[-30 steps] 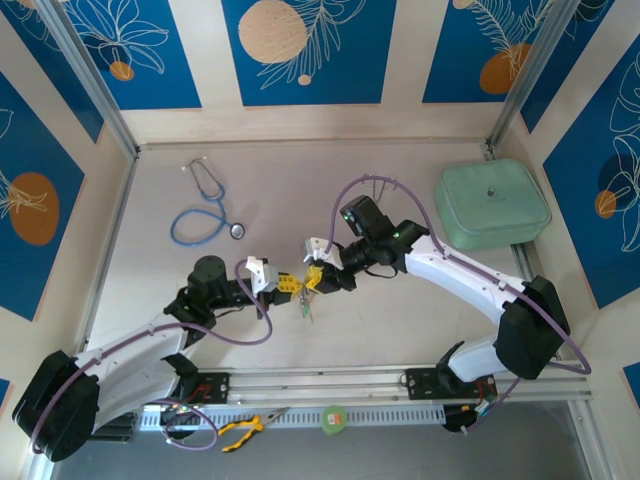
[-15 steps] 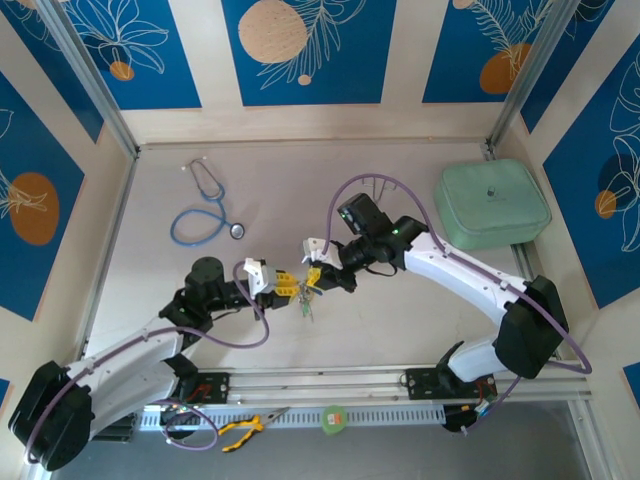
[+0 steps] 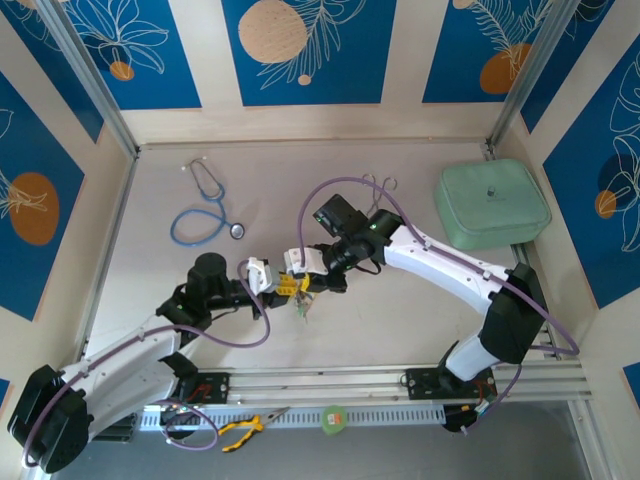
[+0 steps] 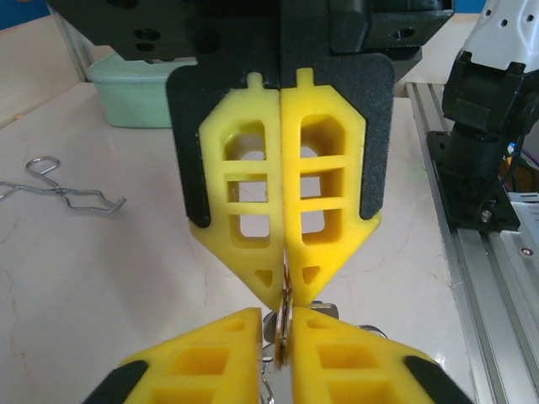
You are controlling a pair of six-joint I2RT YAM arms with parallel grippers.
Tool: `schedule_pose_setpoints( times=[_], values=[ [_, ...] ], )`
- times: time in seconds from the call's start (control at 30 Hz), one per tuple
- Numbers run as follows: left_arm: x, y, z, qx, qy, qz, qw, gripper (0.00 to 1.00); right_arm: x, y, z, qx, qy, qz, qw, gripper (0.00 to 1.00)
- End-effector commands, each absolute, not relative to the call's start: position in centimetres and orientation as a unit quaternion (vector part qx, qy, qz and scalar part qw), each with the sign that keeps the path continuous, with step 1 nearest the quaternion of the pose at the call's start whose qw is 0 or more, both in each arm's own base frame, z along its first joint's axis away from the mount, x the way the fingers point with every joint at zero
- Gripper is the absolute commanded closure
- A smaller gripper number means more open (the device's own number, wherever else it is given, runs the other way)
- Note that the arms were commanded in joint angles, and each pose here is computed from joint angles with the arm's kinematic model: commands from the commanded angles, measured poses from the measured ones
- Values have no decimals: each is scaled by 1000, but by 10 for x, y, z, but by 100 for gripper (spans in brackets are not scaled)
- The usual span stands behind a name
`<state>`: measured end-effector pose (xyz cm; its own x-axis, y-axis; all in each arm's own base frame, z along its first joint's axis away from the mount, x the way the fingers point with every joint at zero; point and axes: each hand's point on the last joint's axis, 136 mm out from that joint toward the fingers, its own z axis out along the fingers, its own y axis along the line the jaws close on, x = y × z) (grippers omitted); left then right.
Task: Put the keys on the keyring
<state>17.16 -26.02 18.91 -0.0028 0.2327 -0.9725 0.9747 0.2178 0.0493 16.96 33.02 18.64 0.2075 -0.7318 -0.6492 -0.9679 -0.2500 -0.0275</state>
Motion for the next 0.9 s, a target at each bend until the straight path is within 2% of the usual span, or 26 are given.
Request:
schedule_pose_setpoints(
  times=[0.0, 0.07, 0.23, 0.33, 0.73, 0.87],
  values=[
    [170, -265, 200, 514, 584, -378, 502, 90, 164, 339, 200, -744, 553, 292, 233, 100],
    [170, -265, 200, 516, 582, -378, 501, 99, 165, 340, 201, -738, 558, 298, 236, 100],
    [168, -264, 204, 514, 571, -381, 515, 100, 175, 327, 205, -693, 591, 321, 258, 78],
    [166, -265, 205, 513, 560, -388, 522, 100, 171, 318, 200, -685, 600, 328, 252, 75],
    [164, -267, 205, 516, 551, -393, 524, 100, 165, 321, 201, -683, 588, 352, 253, 77],
    [164, -267, 206, 516, 550, -393, 525, 100, 164, 321, 201, -683, 588, 353, 251, 90]
  ],
)
